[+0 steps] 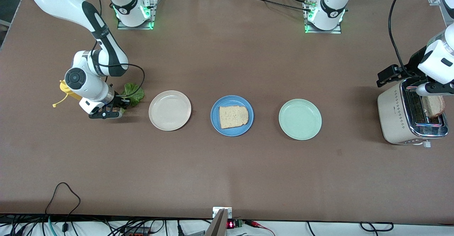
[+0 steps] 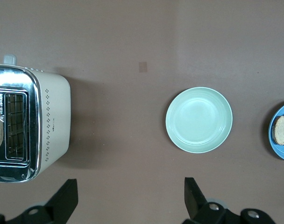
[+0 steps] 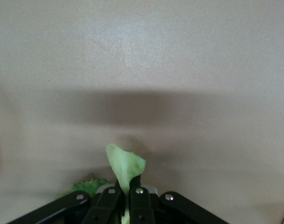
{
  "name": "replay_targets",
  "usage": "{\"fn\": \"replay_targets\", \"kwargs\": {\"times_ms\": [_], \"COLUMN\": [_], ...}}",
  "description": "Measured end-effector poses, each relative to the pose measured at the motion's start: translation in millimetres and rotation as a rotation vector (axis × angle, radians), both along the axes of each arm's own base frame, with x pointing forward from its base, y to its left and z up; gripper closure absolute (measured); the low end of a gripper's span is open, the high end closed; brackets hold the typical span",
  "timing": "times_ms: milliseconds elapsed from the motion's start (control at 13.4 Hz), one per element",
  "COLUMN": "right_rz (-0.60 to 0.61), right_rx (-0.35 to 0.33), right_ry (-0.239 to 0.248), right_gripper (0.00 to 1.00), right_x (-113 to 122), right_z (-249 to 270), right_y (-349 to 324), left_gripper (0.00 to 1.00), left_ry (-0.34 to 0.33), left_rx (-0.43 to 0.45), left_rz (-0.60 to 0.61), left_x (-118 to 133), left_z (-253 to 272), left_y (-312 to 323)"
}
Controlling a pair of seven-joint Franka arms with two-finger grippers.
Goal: Make sandwich in blue plate with both arms
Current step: 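Grasp the green lettuce leaf with the right gripper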
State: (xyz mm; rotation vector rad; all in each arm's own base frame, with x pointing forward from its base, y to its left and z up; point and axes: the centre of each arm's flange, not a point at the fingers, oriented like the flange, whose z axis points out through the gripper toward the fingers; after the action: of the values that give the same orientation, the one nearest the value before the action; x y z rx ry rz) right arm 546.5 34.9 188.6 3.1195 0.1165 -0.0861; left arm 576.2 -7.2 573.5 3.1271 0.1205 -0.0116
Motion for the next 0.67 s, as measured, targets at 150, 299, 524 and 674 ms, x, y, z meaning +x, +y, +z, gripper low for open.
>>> {"fn": "replay_targets", "kwargs": {"times_ms": [150, 299, 524, 674], "right_rz": [-0.001, -0.005, -0.074, -0.157], "right_rx": [-0.003, -0.007, -0.02, -0.027], "right_ry": [0.028, 0.059, 0.116, 0.127], "right_gripper": [0.95, 0.95, 0.95, 0.95], "right_x": [10.6, 25.4, 42.6, 51.1], "right_z": [12.8, 36.5, 79.4, 102.6], "right_y": [0.4, 0.9, 9.2, 39.0], "left_gripper": [0.0, 0.0, 0.0, 0.0], "left_ry": [-0.002, -0.003, -0.003, 0.002], "left_rx": [0.015, 0.022, 0.023, 0.023], "left_rz": [-0.002, -0.003, -0.01, -0.035], "left_x": [0.2, 0.2, 0.2, -0.8], "left_z": [0.2, 0.5, 0.8, 0.9], "left_y": [1.1, 1.7, 1.9, 2.0]}}
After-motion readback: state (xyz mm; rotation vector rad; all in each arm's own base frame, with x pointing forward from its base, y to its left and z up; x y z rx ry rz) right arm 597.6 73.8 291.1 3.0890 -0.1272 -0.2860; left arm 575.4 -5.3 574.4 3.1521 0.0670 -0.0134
